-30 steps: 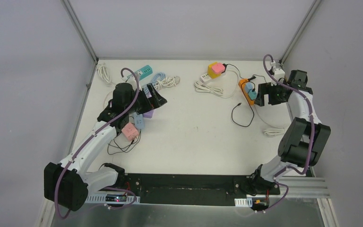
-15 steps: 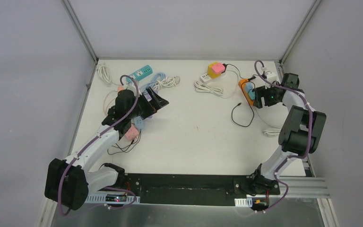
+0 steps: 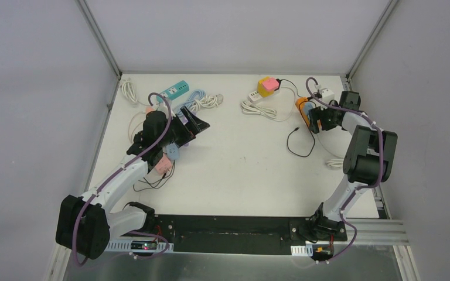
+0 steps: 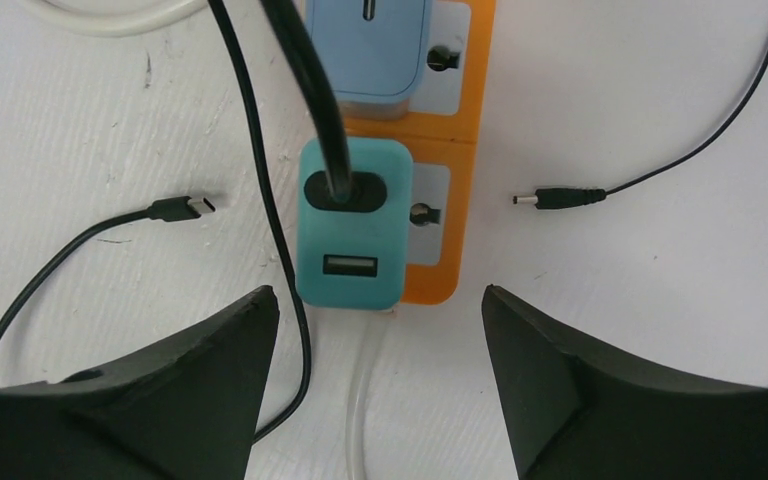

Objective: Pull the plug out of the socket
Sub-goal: Move the socket to the center of the board.

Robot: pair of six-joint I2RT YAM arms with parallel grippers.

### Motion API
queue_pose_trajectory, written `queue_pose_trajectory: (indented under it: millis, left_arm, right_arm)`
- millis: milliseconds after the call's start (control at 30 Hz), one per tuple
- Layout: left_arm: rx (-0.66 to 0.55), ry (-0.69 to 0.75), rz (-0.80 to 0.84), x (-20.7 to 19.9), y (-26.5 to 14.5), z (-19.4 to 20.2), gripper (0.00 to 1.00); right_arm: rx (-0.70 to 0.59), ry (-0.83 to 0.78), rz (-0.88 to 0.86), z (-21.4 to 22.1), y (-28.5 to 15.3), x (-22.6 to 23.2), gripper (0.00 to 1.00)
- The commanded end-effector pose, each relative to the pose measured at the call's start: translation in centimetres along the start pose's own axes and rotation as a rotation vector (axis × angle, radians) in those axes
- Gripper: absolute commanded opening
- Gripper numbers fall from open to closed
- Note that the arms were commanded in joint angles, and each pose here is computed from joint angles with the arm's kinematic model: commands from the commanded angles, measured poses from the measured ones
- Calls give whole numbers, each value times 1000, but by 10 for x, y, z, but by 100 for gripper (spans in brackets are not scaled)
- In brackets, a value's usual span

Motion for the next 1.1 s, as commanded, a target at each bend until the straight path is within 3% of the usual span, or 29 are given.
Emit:
queue_pose_trajectory:
  millis: [0,933,1067]
  left_arm:
    - [-18,0,47,-6,-3,-1,97]
    - [0,-6,41,-6,2,-2,97]
    - [3,-5,42,-7,3,-2,97]
  right_arm:
    - [-61,-35,58,-21,2,-11,77]
    - [15,-35,25,-30,33,-16,70]
    - [28,-32,13,-28,37,-14,61]
Point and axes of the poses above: each gripper's point midway between its finger pads, its own y axis out along the fingers, its own x axis along the line the jaws close on, z = x × y, the point moved 10 cm from there along -y, back along the fingers, and after that the axes turned 1 degree about y, right-handed, at the moved point
